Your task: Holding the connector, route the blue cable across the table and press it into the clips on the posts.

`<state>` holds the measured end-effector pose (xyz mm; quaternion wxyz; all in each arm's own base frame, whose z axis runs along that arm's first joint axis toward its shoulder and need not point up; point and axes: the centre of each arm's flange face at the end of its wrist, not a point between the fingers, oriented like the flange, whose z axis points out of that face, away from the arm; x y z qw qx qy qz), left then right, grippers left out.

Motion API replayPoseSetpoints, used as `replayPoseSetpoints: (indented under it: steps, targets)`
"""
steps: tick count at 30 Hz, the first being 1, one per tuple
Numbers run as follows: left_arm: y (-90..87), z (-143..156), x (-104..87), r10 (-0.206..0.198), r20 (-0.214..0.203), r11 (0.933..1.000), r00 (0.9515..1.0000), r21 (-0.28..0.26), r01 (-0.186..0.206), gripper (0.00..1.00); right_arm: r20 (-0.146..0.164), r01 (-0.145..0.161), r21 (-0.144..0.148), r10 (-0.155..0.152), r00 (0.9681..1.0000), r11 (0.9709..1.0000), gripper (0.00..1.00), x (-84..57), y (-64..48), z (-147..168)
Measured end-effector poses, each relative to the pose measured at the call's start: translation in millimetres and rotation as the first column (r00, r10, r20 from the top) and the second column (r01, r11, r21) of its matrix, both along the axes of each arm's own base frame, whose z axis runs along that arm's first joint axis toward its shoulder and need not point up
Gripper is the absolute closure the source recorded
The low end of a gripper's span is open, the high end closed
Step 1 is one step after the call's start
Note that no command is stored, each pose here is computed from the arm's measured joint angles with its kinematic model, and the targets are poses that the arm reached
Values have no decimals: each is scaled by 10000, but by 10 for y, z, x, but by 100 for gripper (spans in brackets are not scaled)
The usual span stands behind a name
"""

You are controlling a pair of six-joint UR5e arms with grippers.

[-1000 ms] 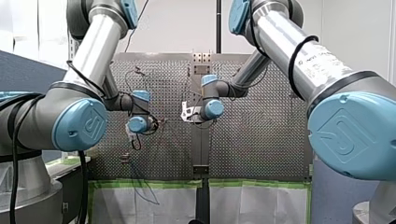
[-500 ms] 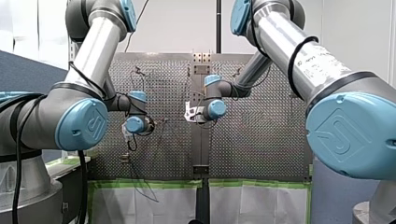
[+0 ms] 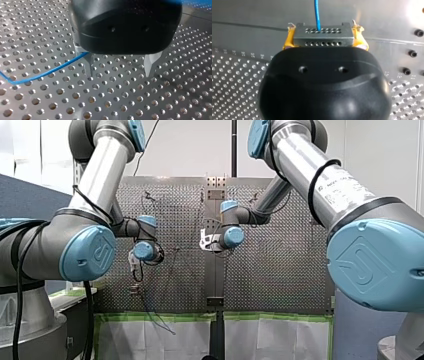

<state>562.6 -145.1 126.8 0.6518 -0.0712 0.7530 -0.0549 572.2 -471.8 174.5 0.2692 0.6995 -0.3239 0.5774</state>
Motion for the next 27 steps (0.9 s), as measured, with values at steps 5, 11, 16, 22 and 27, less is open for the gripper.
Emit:
replayPoseSetpoints:
  steps: [5, 11, 16, 22, 27]
  targets:
    - [-19, 100, -134, 161, -250, 9998, 9996, 98, -158, 0, -7, 83, 11, -83, 10000, 10000, 100, -46, -53, 0]
    - [-74, 179, -359, 114, -505, 9999, 9987, 120, -109, 0, -9, 170, 12, -170, 9999, 9999, 100, -87, -100, 1]
    - [-145, 259, -551, -39, -495, 9997, 9988, 227, 50, 0, -9, 188, 13, -188, 9998, 9998, 100, -95, -110, 0]
    - [-223, 353, -785, -187, -385, 9998, 9991, -32, 186, 0, -16, 149, 29, -149, 9999, 9999, 100, -87, -99, -3]
    - [-305, 453, -974, -280, -292, 9994, 9992, -211, 274, 0, -27, 125, 48, -125, 9999, 9999, 100, -84, -92, -4]
